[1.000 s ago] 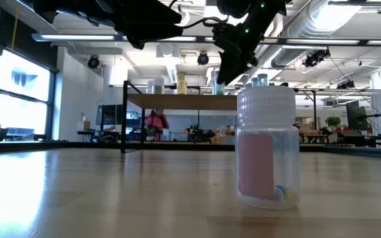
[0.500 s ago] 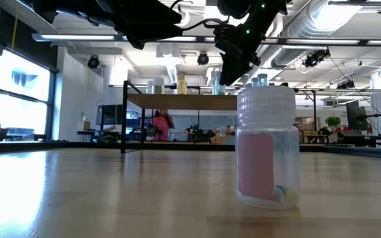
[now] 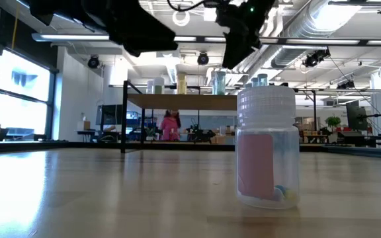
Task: Pick and place medicine bottles onto shelf by color
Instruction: Put the white pill bottle on the shelf aligned with the other white pill bottles
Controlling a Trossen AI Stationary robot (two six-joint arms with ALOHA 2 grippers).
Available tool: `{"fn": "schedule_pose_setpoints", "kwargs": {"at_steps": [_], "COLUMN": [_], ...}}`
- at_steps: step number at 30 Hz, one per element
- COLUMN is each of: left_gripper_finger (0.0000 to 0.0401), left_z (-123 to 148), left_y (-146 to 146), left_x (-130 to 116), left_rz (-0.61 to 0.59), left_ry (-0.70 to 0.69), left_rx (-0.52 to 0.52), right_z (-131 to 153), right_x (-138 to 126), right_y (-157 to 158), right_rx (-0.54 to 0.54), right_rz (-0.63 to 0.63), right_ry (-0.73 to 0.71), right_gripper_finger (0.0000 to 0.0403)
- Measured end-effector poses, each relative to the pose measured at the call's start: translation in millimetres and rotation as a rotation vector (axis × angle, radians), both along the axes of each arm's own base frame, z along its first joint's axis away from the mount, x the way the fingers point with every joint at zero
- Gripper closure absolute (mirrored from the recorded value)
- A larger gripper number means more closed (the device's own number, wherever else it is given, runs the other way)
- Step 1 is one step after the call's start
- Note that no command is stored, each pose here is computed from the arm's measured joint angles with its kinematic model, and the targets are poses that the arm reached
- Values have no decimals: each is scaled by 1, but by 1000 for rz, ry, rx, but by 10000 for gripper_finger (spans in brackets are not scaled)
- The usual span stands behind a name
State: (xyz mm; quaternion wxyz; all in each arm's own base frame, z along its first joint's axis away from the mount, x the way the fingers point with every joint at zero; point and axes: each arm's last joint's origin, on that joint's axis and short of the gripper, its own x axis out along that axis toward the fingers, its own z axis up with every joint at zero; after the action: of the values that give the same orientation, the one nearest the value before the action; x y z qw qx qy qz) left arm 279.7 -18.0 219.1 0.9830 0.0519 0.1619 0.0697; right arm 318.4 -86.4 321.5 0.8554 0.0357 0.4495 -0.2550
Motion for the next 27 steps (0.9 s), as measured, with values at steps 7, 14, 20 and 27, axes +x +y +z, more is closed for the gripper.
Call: {"fn": "schedule_pose_setpoints", "kwargs": {"at_steps": [7,14,20,27], "left_gripper_finger": [185,185,185,185], "left_z": [1,11,7,2], "left_y": [1,-5,-20,-34], "left_x": [-13,-30,-43,-49], "left_rz": [27,25,-7,-8], "left_ry": [87,125,226,259], "left_rx": [-63,-101,-132,-93], "right_z": [26,35,20,-22], "right_x": [-7,-12,-18,-22], "right_y": [19,42,68,98], "right_rx": [30,99,263,324], "right_rz": [26,108,252,321], "right_ry": [49,113,215,341], "right_gripper_finger": [236,236,236,236]}}
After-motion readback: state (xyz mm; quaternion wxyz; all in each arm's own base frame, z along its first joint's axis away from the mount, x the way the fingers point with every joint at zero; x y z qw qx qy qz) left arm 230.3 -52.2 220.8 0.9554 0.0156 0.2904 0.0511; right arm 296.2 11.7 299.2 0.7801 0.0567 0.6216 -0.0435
